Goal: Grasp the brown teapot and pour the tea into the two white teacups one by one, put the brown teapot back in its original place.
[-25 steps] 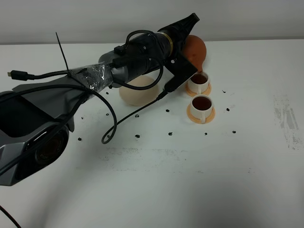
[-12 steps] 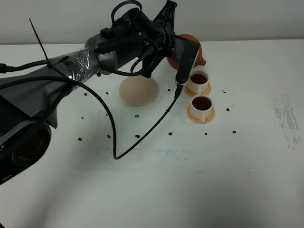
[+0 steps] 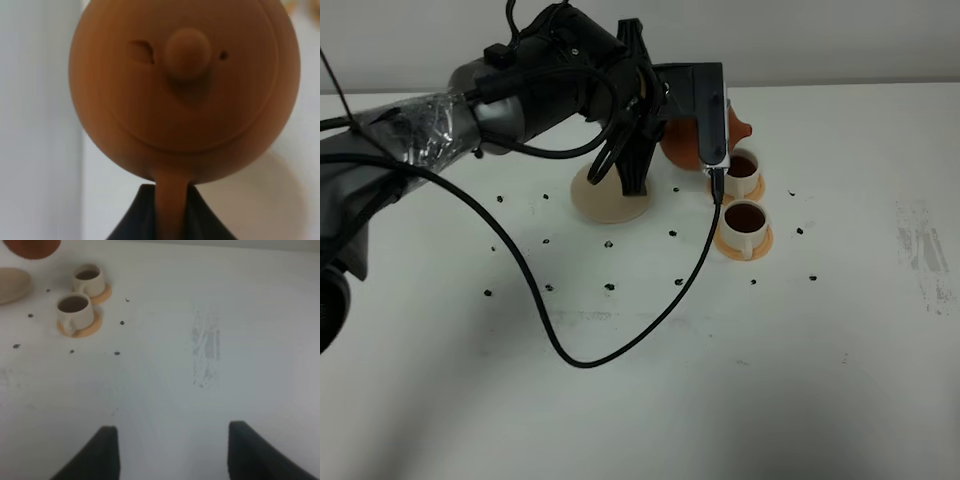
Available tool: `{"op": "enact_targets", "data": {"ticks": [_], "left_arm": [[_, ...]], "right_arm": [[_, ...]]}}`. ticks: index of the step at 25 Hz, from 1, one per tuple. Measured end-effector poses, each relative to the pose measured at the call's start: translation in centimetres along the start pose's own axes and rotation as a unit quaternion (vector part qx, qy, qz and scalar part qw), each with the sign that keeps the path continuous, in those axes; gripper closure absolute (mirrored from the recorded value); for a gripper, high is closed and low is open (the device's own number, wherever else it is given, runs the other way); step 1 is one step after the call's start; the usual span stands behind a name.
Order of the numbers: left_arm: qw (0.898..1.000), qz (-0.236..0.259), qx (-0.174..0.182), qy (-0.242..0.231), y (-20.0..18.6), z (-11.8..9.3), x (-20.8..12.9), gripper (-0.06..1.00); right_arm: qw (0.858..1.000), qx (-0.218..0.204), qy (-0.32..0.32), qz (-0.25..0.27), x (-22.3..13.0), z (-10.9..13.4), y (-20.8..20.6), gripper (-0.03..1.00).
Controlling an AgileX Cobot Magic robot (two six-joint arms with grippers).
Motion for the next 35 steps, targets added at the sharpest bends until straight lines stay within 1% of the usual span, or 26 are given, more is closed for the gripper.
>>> {"op": "enact_targets", "data": {"ticks": [3, 6, 9, 12, 16, 20, 22, 28, 32, 35], "left_arm": [[0.998, -0.004, -0.025, -0.053, -1.4, -2.1, -0.4, 0.82], [0.992, -0.004, -0.047, -0.113, -2.3, -4.0, -1.0, 0.82], [0.980, 0.006, -0.070, -0.187, -2.2, -5.8, -1.7, 0.82], [0.966, 0.020, -0.092, -0.241, -1.6, -7.6, -2.2, 0.82], [0.956, 0.031, -0.119, -0.265, -0.9, -10.0, -2.6, 0.82], [0.948, 0.025, -0.135, -0.288, -0.2, -11.7, -2.4, 0.82], [0.945, 0.030, -0.144, -0.292, 0.1, -12.5, -2.5, 0.82], [0.935, 0.046, -0.164, -0.310, 1.1, -13.7, -2.7, 0.82], [0.933, 0.044, -0.166, -0.318, 1.0, -13.7, -2.6, 0.82], [0.931, 0.037, -0.159, -0.327, 0.3, -13.0, -2.3, 0.82]], "right_arm": [[1.000, 0.000, 0.000, 0.000, 0.0, 0.0, 0.0, 0.47], [1.000, 0.000, 0.000, 0.000, 0.0, 0.0, 0.0, 0.47], [1.000, 0.000, 0.000, 0.000, 0.0, 0.0, 0.0, 0.47], [1.000, 0.000, 0.000, 0.000, 0.0, 0.0, 0.0, 0.47], [1.000, 0.000, 0.000, 0.000, 0.0, 0.0, 0.0, 0.47], [1.000, 0.000, 0.000, 0.000, 0.0, 0.0, 0.0, 0.47], [1.000, 0.000, 0.000, 0.000, 0.0, 0.0, 0.0, 0.47], [1.000, 0.000, 0.000, 0.000, 0.0, 0.0, 0.0, 0.47], [1.000, 0.000, 0.000, 0.000, 0.0, 0.0, 0.0, 0.47], [1.000, 0.000, 0.000, 0.000, 0.0, 0.0, 0.0, 0.47]]}}
Point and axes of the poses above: a point on each arm's last joint axis where the gripper is mounted, y pointing out along that axis toward the gripper, z along the wrist's bending axis when the last joint is at zero, x = y × z, the point moved 8 cm from there along y, pointing out along that axis toward the gripper, and after that the axes turned 15 degrees about y, right-handed, at the moved point
